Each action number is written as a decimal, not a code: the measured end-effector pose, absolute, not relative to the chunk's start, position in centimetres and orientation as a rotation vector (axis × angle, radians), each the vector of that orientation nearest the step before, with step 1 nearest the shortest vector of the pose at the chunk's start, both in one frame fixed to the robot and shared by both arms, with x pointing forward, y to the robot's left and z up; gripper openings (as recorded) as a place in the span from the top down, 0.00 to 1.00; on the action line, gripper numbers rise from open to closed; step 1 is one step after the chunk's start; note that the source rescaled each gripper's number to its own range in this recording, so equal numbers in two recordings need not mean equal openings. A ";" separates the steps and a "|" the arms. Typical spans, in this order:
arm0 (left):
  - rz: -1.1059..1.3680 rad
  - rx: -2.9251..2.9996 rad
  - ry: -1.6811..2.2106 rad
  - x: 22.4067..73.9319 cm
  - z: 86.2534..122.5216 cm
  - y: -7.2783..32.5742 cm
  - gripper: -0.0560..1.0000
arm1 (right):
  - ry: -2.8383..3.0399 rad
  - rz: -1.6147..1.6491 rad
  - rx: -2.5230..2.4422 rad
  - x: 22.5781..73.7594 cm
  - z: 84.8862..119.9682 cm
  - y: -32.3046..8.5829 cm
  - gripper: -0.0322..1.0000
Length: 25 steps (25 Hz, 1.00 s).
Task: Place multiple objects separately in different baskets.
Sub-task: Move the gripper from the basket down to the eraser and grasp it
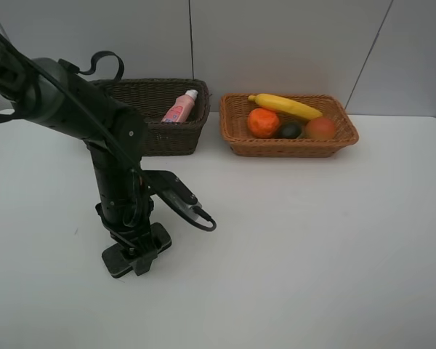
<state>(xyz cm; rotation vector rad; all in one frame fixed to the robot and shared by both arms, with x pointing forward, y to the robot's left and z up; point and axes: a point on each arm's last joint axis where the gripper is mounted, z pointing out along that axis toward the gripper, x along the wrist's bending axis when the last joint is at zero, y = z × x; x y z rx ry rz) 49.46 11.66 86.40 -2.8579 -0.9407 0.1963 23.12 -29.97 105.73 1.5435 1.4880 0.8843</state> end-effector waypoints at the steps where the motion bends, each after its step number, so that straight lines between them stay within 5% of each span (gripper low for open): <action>1: 0.195 -2.857 -0.937 49.5 86.4 11.7 0.00 | 1.488 0.884 1.544 23.1 105.7 -30.0 0.00; 10: 0.196 -2.851 -0.927 49.5 86.3 11.7 0.03 | 1.488 0.884 1.544 23.1 105.7 -30.0 0.00; 12: 0.182 -2.849 -0.928 49.6 86.3 11.7 0.19 | 1.488 0.884 1.544 23.1 105.7 -30.0 0.00; 14: 0.179 -2.837 -0.943 49.6 86.2 11.8 0.60 | 1.488 0.884 1.544 23.1 105.7 -30.0 0.00; 25: 0.193 -2.815 -0.974 49.5 86.2 11.8 0.57 | 1.488 0.884 1.544 23.1 105.7 -30.0 0.00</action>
